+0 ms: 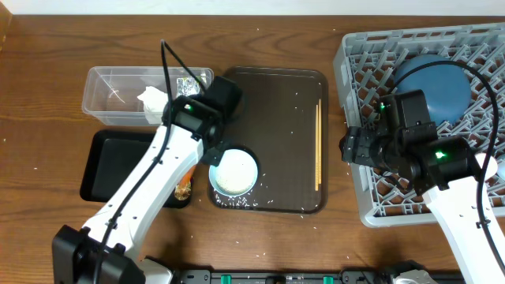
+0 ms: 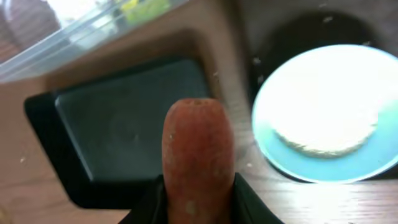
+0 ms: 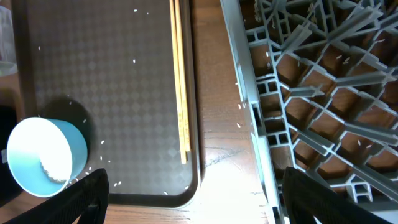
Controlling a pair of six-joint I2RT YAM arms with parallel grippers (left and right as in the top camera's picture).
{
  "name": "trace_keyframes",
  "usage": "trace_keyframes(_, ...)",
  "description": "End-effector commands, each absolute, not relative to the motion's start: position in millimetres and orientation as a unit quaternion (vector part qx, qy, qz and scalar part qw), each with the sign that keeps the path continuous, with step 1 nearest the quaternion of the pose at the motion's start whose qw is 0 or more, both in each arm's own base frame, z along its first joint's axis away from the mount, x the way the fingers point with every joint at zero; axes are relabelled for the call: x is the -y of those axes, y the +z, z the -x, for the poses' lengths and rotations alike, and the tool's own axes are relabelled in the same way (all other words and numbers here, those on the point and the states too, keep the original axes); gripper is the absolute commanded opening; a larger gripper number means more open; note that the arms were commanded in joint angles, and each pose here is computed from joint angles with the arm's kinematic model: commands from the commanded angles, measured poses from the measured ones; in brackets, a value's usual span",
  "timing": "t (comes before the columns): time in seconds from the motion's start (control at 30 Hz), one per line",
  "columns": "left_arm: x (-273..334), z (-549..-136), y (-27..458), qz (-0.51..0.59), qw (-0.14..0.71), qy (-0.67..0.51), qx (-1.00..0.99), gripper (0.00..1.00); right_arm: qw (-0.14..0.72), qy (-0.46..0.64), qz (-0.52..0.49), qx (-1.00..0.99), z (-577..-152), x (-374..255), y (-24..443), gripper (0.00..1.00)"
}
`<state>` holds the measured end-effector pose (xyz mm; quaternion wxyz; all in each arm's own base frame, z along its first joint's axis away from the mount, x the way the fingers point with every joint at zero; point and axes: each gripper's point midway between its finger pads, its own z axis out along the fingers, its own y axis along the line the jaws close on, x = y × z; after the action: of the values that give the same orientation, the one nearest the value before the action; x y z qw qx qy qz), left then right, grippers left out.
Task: Sort waste into correct bins and load items into the dishwasher rack
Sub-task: 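Carry the carrot with the left gripper and release it in the black tray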
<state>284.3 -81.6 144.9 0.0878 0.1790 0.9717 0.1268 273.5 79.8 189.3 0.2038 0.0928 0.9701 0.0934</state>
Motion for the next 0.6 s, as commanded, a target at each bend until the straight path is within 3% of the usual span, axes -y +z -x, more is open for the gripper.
trace_keyframes(0.0, 63, -285, 144, -0.158, 0.090, 0.151, -0.972, 0.23, 0.206, 0.094, -0.087, -0.970, -274, -83, 190, 0.82)
trace_keyframes(0.57, -22, -295, 70, 0.239, 0.116, 0.092, -0.960, 0.22, 0.205, 0.094, -0.086, -0.970, -274, -83, 190, 0.82)
